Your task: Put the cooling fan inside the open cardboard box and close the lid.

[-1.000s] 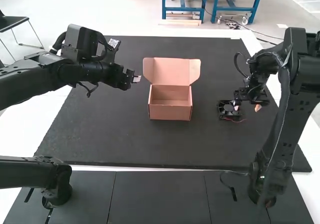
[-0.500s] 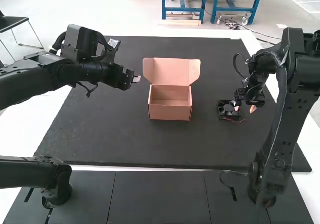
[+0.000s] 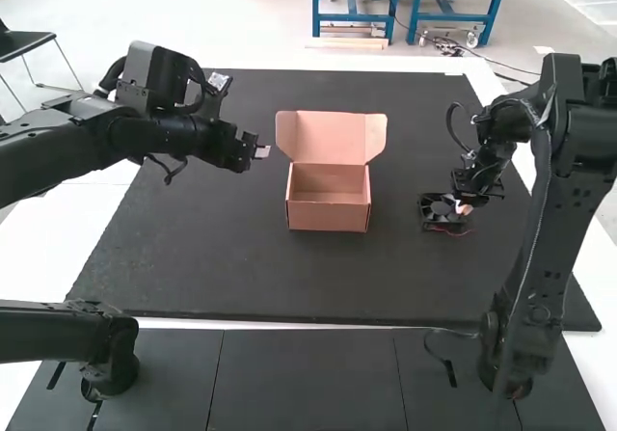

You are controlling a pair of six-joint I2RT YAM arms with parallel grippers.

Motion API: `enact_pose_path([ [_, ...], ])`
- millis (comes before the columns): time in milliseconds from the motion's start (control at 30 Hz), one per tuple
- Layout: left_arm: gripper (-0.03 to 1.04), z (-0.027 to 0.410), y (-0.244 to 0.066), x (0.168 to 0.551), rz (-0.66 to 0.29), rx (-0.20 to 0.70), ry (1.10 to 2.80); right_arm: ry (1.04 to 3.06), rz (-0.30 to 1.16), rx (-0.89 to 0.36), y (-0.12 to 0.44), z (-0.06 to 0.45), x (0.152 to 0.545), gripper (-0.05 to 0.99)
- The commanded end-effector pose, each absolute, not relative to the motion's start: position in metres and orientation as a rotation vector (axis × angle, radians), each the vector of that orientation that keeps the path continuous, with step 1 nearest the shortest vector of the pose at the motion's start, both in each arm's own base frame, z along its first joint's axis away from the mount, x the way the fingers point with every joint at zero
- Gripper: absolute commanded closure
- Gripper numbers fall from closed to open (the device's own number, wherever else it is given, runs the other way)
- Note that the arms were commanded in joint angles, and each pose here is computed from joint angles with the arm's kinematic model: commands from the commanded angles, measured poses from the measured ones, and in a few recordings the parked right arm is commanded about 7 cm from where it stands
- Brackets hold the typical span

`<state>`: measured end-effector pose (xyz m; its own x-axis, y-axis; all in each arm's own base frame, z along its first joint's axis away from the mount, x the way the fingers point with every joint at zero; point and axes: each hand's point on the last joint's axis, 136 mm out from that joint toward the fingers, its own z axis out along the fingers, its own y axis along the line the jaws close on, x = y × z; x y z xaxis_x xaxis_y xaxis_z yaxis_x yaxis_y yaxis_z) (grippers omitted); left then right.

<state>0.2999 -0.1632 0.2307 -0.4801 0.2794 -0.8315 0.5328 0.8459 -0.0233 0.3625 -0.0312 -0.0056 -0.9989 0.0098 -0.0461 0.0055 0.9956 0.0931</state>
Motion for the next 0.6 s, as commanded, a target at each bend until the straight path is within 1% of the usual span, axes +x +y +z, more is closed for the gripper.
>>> enact_pose_path([
  [0, 0.05, 0.231, -0.166, 0.297, -0.344, 0.638, 2.087, 3.094, 0.232, 0.028, -0.019, -0.004, 0.367, 0.95],
  [100, 0.05, 0.223, -0.163, 0.293, -0.330, 0.660, 2.111, 3.084, 0.262, 0.041, -0.018, 0.003, 0.371, 0.95],
  [400, 0.05, 0.223, -0.159, 0.293, -0.290, 0.681, 2.100, 3.020, 0.285, 0.040, -0.017, 0.036, 0.387, 0.95],
  [567, 0.05, 0.224, -0.153, 0.296, -0.261, 0.677, 2.096, 2.984, 0.311, 0.035, -0.012, 0.066, 0.382, 0.95],
])
